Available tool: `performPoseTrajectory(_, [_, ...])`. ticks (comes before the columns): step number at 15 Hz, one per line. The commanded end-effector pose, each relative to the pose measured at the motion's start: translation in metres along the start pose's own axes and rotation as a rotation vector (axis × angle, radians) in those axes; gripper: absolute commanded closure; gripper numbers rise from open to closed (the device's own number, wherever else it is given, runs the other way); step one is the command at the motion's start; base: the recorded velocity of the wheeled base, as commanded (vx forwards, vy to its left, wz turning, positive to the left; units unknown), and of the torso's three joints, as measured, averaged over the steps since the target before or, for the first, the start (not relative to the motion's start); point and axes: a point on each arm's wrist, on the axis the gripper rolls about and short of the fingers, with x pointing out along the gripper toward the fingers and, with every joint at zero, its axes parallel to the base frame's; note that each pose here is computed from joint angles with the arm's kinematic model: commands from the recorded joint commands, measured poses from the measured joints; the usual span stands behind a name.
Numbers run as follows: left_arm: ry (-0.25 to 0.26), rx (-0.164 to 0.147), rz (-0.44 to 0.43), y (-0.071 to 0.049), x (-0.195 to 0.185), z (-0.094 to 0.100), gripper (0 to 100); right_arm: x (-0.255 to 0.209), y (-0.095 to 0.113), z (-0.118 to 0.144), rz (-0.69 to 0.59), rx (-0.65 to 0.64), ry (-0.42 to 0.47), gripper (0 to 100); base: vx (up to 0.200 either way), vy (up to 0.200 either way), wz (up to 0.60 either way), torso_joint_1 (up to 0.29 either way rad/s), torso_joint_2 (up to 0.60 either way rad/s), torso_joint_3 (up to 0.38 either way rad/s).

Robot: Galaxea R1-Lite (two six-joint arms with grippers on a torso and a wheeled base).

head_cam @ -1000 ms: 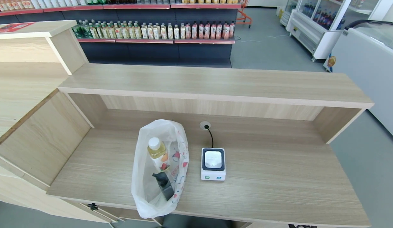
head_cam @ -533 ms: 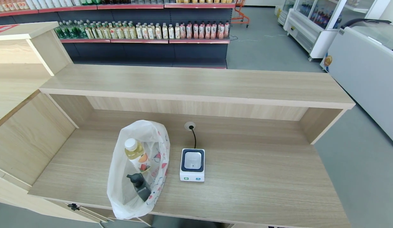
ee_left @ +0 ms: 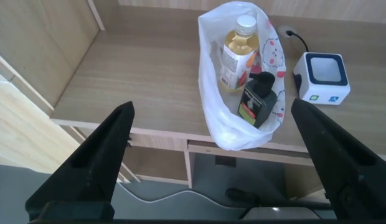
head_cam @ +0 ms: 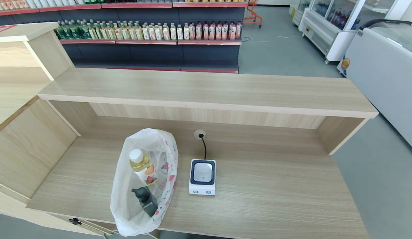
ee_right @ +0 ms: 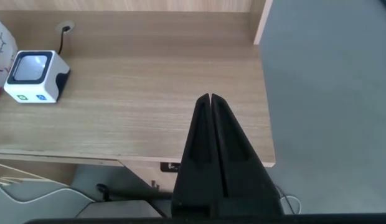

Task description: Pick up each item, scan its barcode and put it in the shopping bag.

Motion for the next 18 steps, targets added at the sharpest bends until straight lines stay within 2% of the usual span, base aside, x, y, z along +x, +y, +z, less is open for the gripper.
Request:
performPoseTrajectory(1, [0.000, 0.000, -0.001, 0.0000, 0.0000, -0.0001, 0, 0.0002, 0.0000, 0.0001, 0.000, -0.002, 0.001, 100, 0.000, 0.000, 0.00, 0.000, 0.00, 0.000])
performPoseTrajectory(18, [0.000, 0.000, 0.001, 0.0000, 0.0000, -0.0001, 0, 0.0002, 0.0000, -0.0001, 0.000, -0.006, 0.003, 100, 0.000, 0.000, 0.00, 0.000, 0.00, 0.000])
